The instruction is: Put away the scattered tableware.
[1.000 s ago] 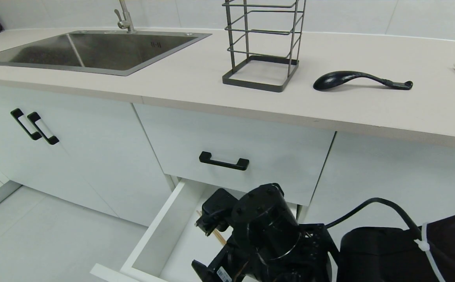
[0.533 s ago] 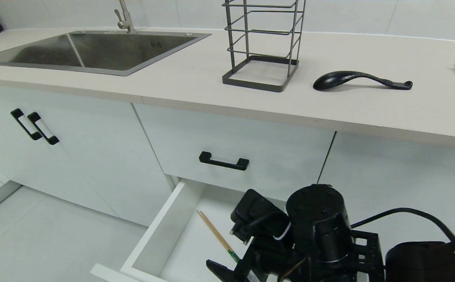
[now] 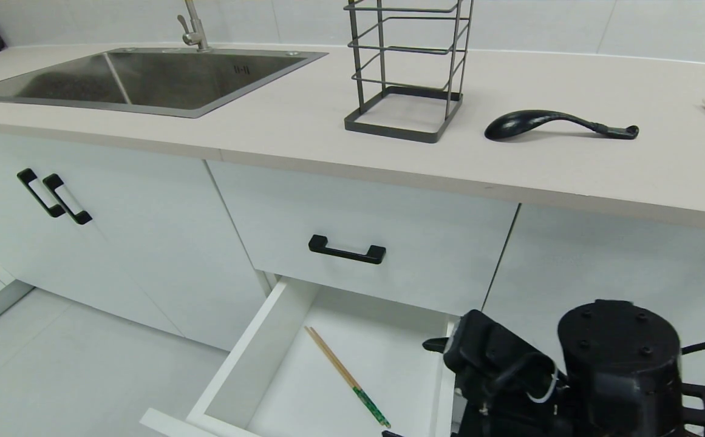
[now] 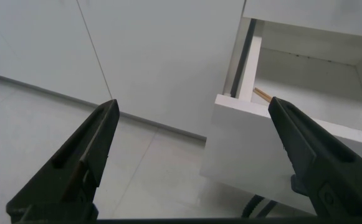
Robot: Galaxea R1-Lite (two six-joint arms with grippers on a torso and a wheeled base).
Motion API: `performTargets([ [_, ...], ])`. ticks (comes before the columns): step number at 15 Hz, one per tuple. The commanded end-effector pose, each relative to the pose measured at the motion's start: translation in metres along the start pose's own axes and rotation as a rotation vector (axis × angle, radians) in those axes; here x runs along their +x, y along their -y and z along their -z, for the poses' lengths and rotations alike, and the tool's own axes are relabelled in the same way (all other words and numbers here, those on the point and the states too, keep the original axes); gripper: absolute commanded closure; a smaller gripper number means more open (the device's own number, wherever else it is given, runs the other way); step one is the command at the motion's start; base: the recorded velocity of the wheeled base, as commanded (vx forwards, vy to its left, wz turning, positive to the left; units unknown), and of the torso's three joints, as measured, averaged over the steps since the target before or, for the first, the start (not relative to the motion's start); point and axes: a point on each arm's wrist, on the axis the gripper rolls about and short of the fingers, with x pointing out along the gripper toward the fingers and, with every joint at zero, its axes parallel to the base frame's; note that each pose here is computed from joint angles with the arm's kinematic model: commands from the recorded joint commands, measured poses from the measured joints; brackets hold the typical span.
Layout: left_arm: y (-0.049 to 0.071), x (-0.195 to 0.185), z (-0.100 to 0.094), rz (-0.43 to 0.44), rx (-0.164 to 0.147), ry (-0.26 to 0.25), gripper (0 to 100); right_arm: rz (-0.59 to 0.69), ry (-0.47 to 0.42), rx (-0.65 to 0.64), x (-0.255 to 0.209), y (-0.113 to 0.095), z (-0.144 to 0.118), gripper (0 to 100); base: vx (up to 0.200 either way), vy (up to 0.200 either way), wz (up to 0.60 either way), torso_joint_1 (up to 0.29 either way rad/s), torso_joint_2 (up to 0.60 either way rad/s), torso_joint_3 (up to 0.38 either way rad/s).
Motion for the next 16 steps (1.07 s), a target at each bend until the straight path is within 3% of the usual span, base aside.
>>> performTargets([
  [1,0.000,0.000,0.000,-0.001,0.000,0.000,0,0.063,-0.004,0.030,-0.031,0.017,0.013,0,0.000,0.000,0.00,0.000,0.00,0.000],
  [5,0.000,0.000,0.000,-0.001,0.000,0.000,0,0.075,-0.024,0.048,-0.038,0.024,0.020,0,0.000,0.000,0.00,0.000,0.00,0.000],
  [12,0.000,0.000,0.000,-0.001,0.000,0.000,0,-0.013,-0.153,0.022,-0.013,0.004,0.042,0,0.000,0.000,0.00,0.000,0.00,0.000],
  [16,0.000,0.000,0.000,-0.001,0.000,0.000,0,-0.018,-0.157,-0.046,-0.014,0.004,0.042,0,0.000,0.000,0.00,0.000,0.00,0.000],
])
